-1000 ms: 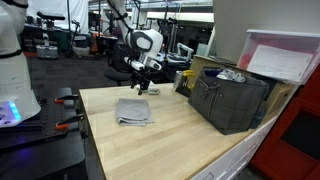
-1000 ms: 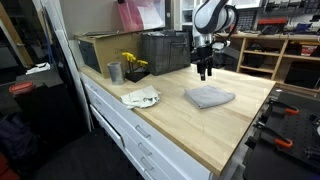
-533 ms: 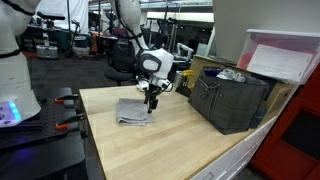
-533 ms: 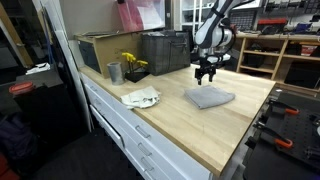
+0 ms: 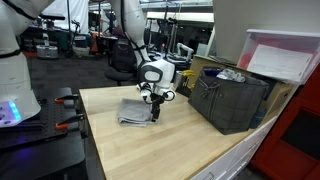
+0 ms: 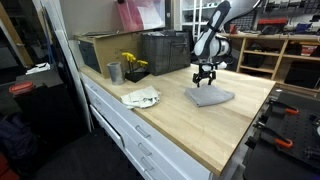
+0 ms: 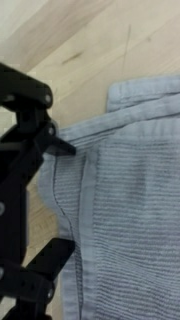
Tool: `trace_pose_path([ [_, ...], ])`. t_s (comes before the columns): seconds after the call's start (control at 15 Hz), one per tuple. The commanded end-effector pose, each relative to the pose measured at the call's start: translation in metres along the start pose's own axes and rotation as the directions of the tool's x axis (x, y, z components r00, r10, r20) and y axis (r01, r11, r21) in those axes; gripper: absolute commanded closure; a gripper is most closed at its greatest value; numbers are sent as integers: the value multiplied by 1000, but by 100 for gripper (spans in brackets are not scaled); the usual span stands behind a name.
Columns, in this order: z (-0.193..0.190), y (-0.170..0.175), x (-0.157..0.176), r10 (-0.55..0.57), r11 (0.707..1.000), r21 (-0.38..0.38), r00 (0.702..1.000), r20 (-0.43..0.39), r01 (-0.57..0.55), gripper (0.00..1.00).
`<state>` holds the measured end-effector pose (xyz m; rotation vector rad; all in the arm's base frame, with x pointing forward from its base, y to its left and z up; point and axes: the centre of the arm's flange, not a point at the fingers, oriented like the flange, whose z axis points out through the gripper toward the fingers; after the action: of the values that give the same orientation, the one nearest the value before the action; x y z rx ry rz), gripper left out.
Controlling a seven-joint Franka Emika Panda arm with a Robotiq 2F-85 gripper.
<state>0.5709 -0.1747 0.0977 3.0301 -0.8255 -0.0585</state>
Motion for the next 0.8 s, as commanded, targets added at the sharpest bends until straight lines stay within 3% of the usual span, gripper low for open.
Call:
trace_pose_path([
  [0.0, 5, 8, 3, 35, 999, -38, 999, -7, -35, 44],
  [0.27, 3, 12, 4, 48, 998, -43, 999, -3, -48, 74],
  [0.47, -2, 25, 15, 120, 990, -69, 992, -41, -122, 96],
  [0.53, -3, 32, 21, 153, 984, -84, 986, -59, -158, 100],
  [0.73, -14, 66, 44, 285, 943, -137, 949, -134, -303, 98],
])
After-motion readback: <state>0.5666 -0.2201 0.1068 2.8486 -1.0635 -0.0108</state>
